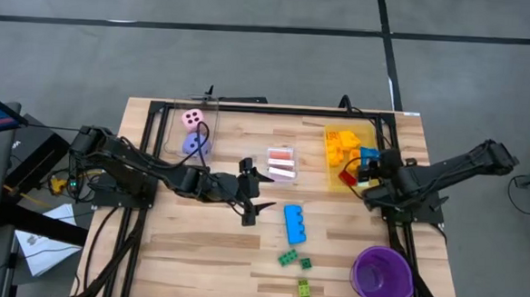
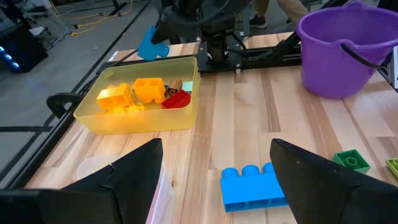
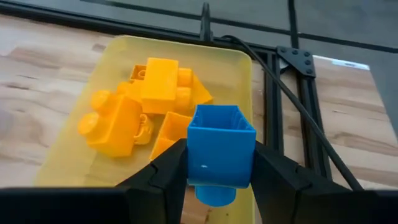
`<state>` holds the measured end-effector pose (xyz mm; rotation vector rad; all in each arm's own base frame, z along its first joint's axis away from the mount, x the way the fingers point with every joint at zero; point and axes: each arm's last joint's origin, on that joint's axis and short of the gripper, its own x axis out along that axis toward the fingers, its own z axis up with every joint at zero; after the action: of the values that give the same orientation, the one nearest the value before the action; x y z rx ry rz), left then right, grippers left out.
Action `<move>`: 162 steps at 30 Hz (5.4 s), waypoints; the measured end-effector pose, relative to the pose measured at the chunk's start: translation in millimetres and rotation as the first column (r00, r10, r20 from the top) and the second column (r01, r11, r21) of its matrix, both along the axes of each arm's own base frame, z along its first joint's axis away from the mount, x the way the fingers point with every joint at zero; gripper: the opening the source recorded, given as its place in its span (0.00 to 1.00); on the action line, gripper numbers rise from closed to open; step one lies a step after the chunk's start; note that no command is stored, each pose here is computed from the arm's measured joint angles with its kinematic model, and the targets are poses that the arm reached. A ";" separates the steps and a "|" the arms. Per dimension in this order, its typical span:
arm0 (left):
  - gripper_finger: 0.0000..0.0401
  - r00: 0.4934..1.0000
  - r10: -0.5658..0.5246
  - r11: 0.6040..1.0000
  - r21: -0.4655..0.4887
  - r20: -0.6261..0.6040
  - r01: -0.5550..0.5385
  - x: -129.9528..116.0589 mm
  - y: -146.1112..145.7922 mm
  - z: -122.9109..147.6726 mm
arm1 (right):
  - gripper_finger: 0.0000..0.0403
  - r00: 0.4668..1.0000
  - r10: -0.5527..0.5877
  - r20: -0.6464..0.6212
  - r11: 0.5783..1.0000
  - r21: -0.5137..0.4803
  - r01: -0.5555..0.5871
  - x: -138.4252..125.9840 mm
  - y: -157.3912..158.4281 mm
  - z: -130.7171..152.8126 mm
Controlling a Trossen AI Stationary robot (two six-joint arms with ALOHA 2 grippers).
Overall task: Pick & Place Toys
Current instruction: Put the blue game piece into the yellow bin
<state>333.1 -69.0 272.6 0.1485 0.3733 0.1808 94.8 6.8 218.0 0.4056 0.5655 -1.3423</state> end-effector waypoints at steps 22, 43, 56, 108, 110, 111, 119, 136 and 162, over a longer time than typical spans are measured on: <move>0.73 1.000 0.005 1.000 -0.001 0.001 -0.005 0.5 2.0 0.0 | 0.36 0.971 -0.149 -0.189 0.983 -0.132 0.125 35.6 -36.7 -21.1; 0.73 1.000 0.003 1.000 -0.001 -0.001 -0.003 0.5 1.9 -0.2 | 0.36 0.912 -0.195 -0.360 0.980 -0.109 0.167 61.6 -73.8 -47.0; 0.73 1.000 0.005 1.000 -0.001 -0.001 -0.005 0.5 2.0 -0.2 | 0.43 0.899 -0.190 -0.394 0.982 -0.100 0.163 62.6 -74.0 -51.4; 0.73 1.000 0.003 1.000 -0.001 -0.001 -0.003 0.5 1.9 -0.3 | 0.46 0.066 0.994 0.086 0.078 -0.141 -0.987 78.5 72.9 38.7; 0.73 1.000 0.003 1.000 -0.001 -0.001 -0.003 0.5 1.9 -0.2 | 0.46 0.065 0.995 0.078 0.075 -0.133 -0.988 79.4 73.6 37.1; 0.73 1.000 0.003 1.000 -0.001 -0.001 -0.003 0.5 1.9 -0.2 | 0.46 0.066 0.995 0.076 0.075 -0.128 -0.989 79.8 73.5 36.4; 0.73 0.996 -0.075 0.997 -0.026 -0.039 0.074 -0.5 -0.5 -3.4 | 0.46 0.021 0.990 0.138 0.034 -0.095 -0.995 80.7 76.2 34.6; 0.73 0.989 -0.131 0.991 -0.007 -0.075 0.131 -2.6 -6.4 -6.0 | 0.48 0.463 0.828 0.315 0.420 0.197 -0.886 127.7 56.1 18.1; 0.73 0.895 0.435 0.878 0.262 -0.095 -0.400 -31.4 42.3 12.0 | 0.67 0.895 0.433 0.105 0.666 0.632 -0.396 202.3 60.7 56.2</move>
<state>301.7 -26.7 284.7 0.3178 0.5333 0.6494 297.1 67.5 274.2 0.7486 1.1052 -0.6775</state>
